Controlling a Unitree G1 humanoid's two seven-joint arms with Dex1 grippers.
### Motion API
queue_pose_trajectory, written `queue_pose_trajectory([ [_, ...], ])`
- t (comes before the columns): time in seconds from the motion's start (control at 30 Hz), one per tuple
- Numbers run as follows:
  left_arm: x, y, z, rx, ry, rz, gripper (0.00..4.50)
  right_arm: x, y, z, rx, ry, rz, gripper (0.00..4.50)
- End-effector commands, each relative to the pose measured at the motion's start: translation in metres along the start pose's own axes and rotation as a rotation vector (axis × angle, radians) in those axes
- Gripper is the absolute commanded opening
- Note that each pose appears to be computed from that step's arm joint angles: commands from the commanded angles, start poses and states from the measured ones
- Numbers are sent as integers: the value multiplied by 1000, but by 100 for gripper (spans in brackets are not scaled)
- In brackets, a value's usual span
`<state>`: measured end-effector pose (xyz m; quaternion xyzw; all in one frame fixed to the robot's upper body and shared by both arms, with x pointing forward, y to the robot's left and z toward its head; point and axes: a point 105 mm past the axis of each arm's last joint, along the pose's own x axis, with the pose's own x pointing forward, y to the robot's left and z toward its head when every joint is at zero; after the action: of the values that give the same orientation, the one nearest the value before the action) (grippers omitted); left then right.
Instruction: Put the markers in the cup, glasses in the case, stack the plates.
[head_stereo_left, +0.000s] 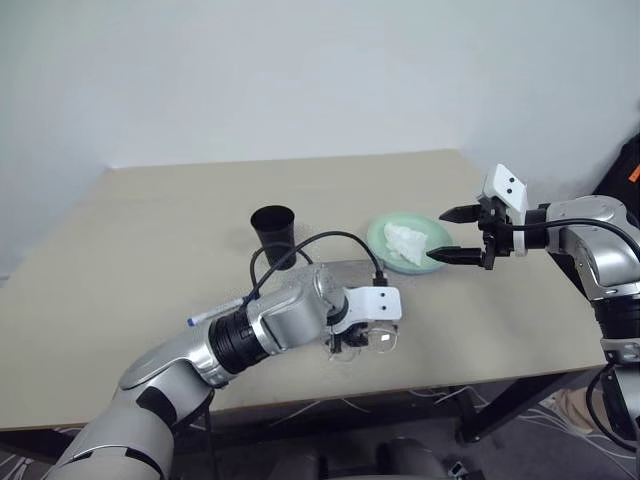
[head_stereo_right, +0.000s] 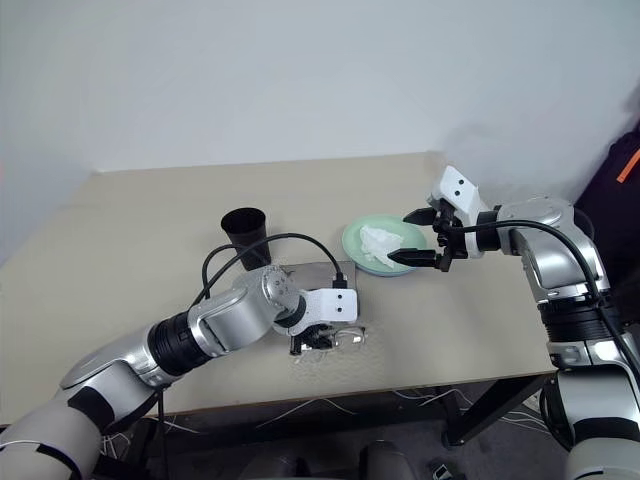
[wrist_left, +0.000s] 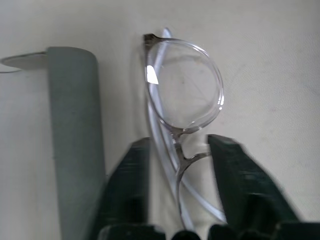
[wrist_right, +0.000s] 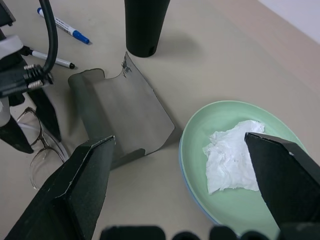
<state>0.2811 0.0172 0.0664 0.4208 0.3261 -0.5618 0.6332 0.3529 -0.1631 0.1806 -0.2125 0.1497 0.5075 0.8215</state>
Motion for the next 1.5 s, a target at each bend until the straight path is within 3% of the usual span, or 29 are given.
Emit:
queue_pose_trajectory([
  [0.03, -5, 7, 5, 15, -5, 37, 33, -6, -1, 14, -40, -33, -19, 450],
  [0.07, -5, 6, 5, 14, -5, 35, 4, -6, -1, 14, -40, -33, -19, 450],
  [0.5, -18, 17, 8, 25, -40, 49, 4, -5, -3, 16, -44, -37, -21, 450],
  [0.83, -66, 38, 12, 76, -109, 103, 4, -4, -5, 17, -51, -41, -22, 450],
  [1.0, -89, 70, 13, 55, -133, 231, 4, -4, -5, 17, -54, -45, -24, 450],
  [1.27, -67, 102, -4, 71, -109, 367, 4, -1, -6, 21, -62, -58, -22, 450],
  [1.5, -43, 97, -7, 83, -120, 347, 4, -2, -6, 23, -68, -64, -24, 450],
])
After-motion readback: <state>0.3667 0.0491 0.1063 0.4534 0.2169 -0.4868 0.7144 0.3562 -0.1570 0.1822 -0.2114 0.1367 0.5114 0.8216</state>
